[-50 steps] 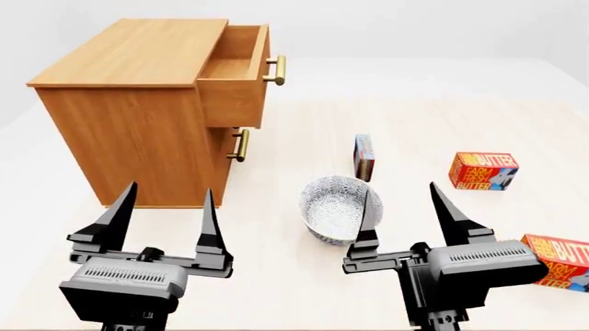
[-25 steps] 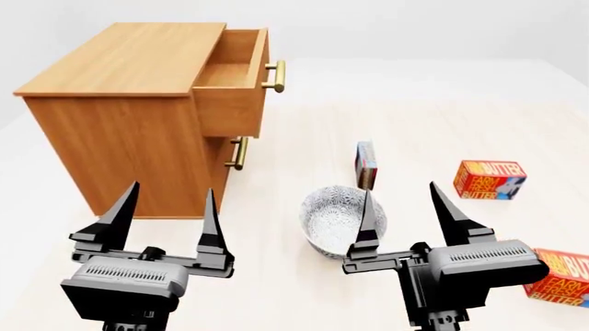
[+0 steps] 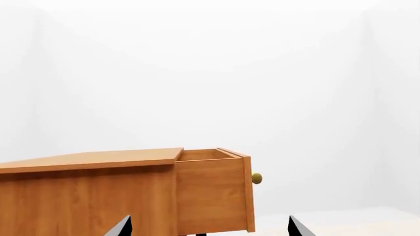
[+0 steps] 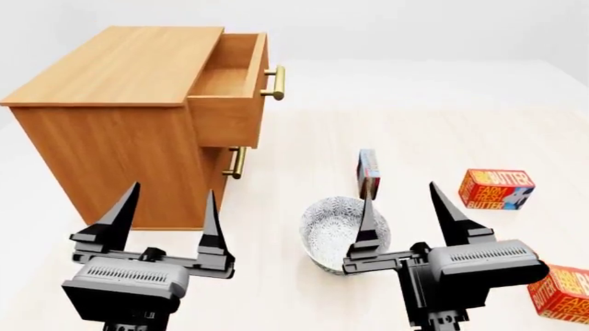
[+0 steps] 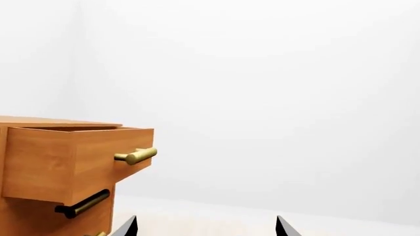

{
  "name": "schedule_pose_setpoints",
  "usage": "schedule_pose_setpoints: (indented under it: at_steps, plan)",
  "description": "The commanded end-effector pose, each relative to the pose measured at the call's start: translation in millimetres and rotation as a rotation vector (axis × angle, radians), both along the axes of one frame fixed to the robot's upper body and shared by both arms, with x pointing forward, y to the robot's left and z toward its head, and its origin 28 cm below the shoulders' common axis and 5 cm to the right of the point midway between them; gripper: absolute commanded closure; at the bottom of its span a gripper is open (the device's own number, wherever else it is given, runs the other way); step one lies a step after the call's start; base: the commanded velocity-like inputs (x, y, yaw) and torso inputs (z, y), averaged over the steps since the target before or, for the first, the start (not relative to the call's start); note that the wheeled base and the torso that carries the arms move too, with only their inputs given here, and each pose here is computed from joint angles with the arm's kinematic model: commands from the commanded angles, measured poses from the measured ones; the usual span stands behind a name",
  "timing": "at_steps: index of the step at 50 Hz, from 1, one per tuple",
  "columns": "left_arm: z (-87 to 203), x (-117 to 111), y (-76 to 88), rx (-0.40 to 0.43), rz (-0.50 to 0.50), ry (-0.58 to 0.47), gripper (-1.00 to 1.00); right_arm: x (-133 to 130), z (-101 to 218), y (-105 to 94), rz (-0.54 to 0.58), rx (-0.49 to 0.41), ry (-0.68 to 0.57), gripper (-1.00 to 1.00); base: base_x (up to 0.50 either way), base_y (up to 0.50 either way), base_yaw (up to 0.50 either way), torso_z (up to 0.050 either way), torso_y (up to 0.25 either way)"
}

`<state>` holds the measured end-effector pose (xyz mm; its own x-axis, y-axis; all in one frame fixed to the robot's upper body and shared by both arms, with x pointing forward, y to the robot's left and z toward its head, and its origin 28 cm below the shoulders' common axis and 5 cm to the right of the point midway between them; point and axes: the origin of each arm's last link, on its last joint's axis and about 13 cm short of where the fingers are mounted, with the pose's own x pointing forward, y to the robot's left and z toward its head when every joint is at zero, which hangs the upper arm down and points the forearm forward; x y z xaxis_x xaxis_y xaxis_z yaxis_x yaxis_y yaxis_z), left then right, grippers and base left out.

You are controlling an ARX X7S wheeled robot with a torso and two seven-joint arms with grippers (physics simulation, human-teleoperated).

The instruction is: Put the chocolate pudding in the top drawer of the cabinet and close it.

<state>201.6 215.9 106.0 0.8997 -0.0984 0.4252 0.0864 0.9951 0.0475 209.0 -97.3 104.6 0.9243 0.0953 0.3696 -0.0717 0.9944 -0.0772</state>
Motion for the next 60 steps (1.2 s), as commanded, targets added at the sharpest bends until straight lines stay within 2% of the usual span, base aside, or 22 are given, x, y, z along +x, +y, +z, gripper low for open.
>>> schedule_pose_setpoints:
  at_steps: [1,60]
  plan:
    - [-1.1,0.1,-0.4,0.004,-0.005,0.002,-1.00,0.8,-0.5,0.6,0.003,0.003,0.002,-1.00,0.10,0.00,0.00,0.000,0.000]
    - [-2.1,2.4,0.8,-0.001,-0.001,-0.006,-1.00,1.3,-1.4,1.0,0.010,0.007,0.001,-1.00,0.10,0.00,0.00,0.000,0.000]
